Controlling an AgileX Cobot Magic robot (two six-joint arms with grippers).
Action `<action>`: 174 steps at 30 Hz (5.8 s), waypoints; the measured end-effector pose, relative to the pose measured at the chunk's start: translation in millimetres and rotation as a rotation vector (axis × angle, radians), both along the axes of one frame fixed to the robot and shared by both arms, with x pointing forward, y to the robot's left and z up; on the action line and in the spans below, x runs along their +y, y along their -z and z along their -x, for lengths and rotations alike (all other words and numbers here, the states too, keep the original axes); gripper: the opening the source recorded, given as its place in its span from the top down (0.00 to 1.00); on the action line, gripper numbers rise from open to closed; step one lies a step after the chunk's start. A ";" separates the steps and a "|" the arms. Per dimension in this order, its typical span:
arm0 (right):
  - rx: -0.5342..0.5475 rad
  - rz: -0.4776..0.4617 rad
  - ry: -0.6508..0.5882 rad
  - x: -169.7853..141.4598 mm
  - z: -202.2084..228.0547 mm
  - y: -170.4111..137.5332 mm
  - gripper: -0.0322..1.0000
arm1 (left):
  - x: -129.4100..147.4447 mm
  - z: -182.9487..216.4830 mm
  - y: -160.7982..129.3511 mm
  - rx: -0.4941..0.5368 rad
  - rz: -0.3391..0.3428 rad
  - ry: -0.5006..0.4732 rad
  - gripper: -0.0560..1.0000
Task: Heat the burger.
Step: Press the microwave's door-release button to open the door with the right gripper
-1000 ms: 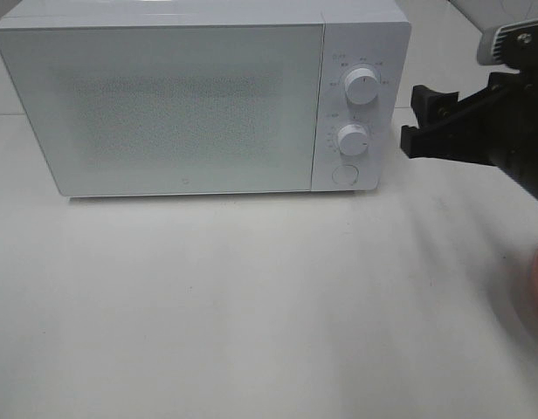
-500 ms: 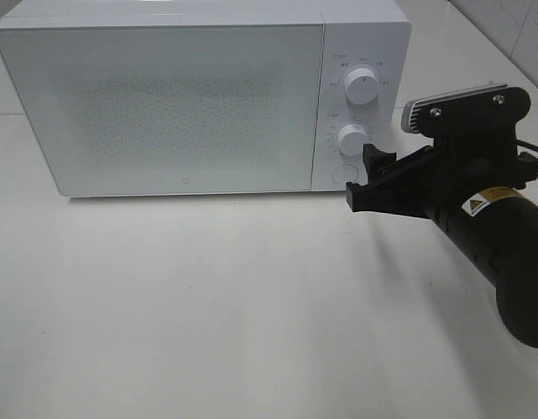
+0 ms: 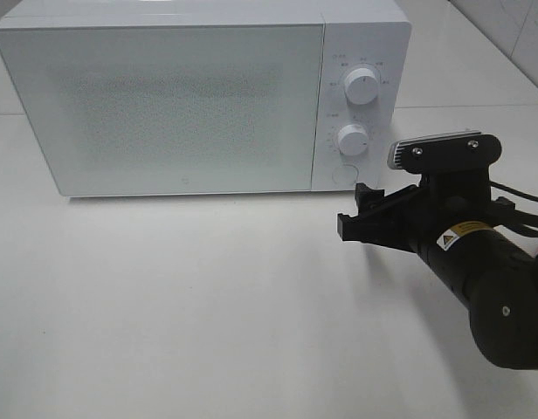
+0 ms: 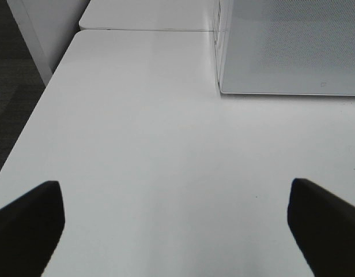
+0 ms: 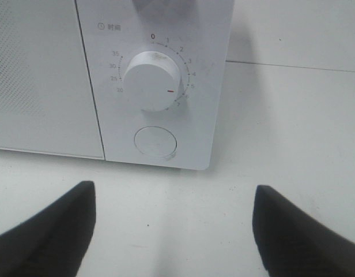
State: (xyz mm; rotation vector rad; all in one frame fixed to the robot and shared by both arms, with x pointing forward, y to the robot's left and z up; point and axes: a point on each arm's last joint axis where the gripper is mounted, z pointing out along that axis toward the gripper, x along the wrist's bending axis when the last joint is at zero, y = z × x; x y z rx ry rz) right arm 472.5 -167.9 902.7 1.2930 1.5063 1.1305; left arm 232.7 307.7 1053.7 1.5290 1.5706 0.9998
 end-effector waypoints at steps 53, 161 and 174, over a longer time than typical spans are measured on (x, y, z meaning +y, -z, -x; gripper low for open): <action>0.312 -1.522 0.450 30.8 -27.8 19.0 0.96 | 0.0 0.0 0.0 0.000 0.000 0.000 0.03; 0.166 -1.519 0.574 38.5 -122.4 49.3 0.96 | 0.0 0.0 0.0 0.000 0.000 0.000 0.03; 0.179 -1.516 0.530 34.5 -111.5 42.5 0.96 | 0.0 0.0 0.0 0.000 0.000 0.000 0.03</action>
